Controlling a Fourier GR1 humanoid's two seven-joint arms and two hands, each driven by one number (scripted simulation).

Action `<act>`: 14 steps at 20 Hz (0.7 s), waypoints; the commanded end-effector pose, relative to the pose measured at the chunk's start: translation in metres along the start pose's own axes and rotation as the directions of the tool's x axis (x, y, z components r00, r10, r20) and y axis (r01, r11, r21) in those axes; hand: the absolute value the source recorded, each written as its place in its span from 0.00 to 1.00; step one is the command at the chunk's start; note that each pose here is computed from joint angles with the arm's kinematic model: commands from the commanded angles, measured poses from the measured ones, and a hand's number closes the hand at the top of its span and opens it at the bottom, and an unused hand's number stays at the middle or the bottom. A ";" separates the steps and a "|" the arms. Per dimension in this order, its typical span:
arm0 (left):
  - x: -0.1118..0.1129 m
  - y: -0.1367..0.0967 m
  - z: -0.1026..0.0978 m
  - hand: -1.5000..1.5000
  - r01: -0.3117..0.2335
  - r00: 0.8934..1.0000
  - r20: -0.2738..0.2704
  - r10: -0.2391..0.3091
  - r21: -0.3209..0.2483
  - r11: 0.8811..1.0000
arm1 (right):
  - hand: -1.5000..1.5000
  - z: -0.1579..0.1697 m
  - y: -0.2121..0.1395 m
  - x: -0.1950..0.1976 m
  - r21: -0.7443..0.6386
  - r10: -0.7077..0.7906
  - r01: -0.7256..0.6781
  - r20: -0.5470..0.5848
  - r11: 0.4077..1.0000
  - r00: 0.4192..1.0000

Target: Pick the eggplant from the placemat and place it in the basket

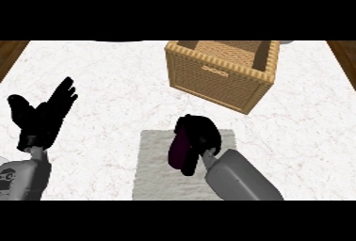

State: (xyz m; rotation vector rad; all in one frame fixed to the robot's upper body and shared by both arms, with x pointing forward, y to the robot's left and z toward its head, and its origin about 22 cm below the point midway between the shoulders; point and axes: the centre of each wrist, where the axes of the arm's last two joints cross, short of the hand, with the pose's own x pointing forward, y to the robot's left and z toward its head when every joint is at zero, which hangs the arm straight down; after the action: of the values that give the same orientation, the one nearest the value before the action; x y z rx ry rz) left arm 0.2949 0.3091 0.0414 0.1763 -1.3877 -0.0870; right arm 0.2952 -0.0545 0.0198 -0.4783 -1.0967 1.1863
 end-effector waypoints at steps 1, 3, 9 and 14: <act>0.002 -0.011 -0.003 0.50 0.021 0.999 0.025 -0.019 -0.068 0.997 | 1.00 0.014 0.016 0.046 -0.089 -0.016 0.015 -0.013 0.996 1.000; 0.012 -0.018 -0.008 0.50 0.021 0.999 0.035 -0.018 -0.097 0.995 | 1.00 0.015 0.008 0.059 -0.169 -0.003 0.000 -0.015 0.986 1.000; 0.022 -0.033 -0.016 0.50 0.043 0.998 0.046 -0.038 -0.120 0.992 | 1.00 0.026 0.012 0.089 -0.225 -0.083 0.074 -0.030 0.972 0.996; 0.020 -0.047 -0.023 0.50 0.029 0.999 0.044 -0.023 -0.124 0.992 | 1.00 0.044 -0.006 0.115 -0.344 -0.264 0.322 0.204 0.882 0.943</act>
State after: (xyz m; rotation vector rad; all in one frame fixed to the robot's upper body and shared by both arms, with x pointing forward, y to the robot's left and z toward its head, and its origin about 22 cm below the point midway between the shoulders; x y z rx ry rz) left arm 0.3190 0.2725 0.0501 0.0991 -1.4124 -0.1887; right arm 0.2658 0.0258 0.0753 -0.5569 -1.3557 0.9179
